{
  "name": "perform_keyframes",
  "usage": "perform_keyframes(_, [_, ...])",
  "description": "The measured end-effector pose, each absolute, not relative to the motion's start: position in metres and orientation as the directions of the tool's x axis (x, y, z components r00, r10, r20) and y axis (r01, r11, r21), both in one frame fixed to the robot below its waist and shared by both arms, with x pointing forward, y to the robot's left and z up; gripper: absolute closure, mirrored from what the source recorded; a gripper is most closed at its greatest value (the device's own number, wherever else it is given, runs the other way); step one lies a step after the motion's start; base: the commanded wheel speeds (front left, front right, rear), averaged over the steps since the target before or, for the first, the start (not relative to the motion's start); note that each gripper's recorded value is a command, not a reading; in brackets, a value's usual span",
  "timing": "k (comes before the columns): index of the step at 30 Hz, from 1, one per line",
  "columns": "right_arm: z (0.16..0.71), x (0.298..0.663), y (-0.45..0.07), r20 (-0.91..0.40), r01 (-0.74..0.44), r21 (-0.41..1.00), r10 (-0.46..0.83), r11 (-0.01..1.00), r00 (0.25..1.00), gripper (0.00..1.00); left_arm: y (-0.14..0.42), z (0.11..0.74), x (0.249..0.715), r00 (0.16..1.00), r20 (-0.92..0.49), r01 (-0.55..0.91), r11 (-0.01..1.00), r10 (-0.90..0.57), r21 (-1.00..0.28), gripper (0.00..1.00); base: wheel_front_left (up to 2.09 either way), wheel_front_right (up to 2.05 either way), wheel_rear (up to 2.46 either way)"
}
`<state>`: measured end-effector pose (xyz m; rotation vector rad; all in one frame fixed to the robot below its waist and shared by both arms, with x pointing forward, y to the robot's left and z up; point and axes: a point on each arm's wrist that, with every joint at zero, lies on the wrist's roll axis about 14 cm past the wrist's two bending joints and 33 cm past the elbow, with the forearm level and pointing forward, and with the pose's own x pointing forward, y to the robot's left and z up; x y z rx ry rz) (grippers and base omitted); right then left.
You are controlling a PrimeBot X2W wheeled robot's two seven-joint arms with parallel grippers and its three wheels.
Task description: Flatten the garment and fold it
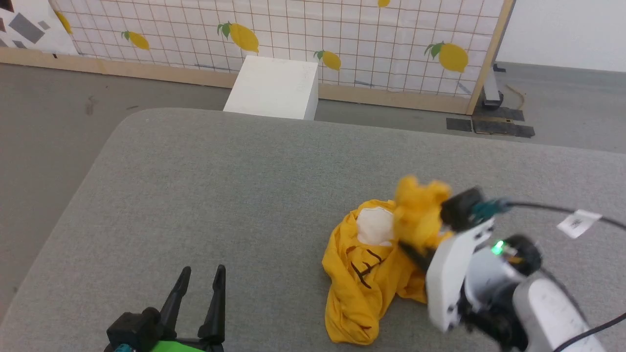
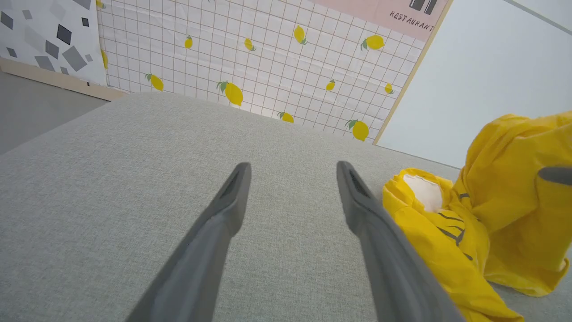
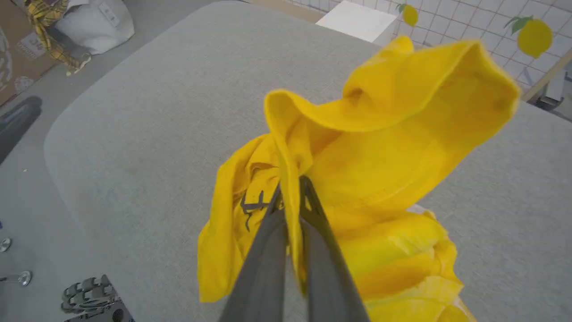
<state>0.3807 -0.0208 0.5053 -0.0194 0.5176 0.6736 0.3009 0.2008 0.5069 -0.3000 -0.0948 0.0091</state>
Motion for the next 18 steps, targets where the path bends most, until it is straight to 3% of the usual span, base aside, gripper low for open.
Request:
perform_keyframes(4, [0.471,0.328,0.006,-0.574,-0.671,0.26,0.67,0.695,0.471,1.0,0.204,0.507,0.297,0.995,0.094,-0.007,0.956,0.036,-0.293,0.0,0.0,0.0,0.0])
perform_keyframes(7, [0.431,0.284,0.006,-0.685,-0.69,0.3,0.652,0.659,0.325,1.0,0.206,0.507,0.292,0.994,0.096,-0.017,0.955,0.048,-0.295,0.0,0.0,0.0,0.0])
perform_keyframes(11, [0.39,0.258,-0.009,-0.768,-0.669,0.301,0.589,0.68,0.253,0.86,0.21,0.507,0.286,0.993,0.097,-0.035,0.954,0.066,-0.297,0.0,0.0,0.0,0.0])
perform_keyframes(12, [0.384,0.262,-0.014,-0.773,-0.663,0.282,0.574,0.694,0.272,0.74,0.212,0.508,0.285,0.993,0.098,-0.04,0.954,0.072,-0.297,0.0,0.0,0.0,0.0])
perform_keyframes(14, [0.378,0.275,-0.023,-0.768,-0.651,0.233,0.547,0.723,0.333,0.67,0.214,0.508,0.283,0.992,0.1,-0.048,0.954,0.081,-0.296,0.0,0.0,0.0,0.0])
perform_keyframes(15, [0.376,0.282,-0.027,-0.767,-0.652,0.197,0.53,0.732,0.363,0.57,0.216,0.508,0.282,0.991,0.1,-0.052,0.954,0.085,-0.295,0.0,0.0,0.0,0.0])
perform_keyframes(16, [0.374,0.289,-0.029,-0.756,-0.64,0.183,0.523,0.746,0.393,0.15,0.216,0.508,0.281,0.991,0.1,-0.055,0.954,0.088,-0.295,0.0,0.0,0.0,0.0])
perform_keyframes(17, [0.374,0.295,-0.029,-0.745,-0.627,0.177,0.52,0.758,0.418,0.0,0.217,0.508,0.281,0.991,0.099,-0.058,0.954,0.091,-0.293,0.0,0.0,0.0,0.0])
perform_keyframes(18, [0.375,0.298,-0.028,-0.737,-0.621,0.179,0.522,0.763,0.429,0.0,0.217,0.508,0.281,0.991,0.099,-0.058,0.954,0.091,-0.293,0.0,0.0,0.0,0.0])
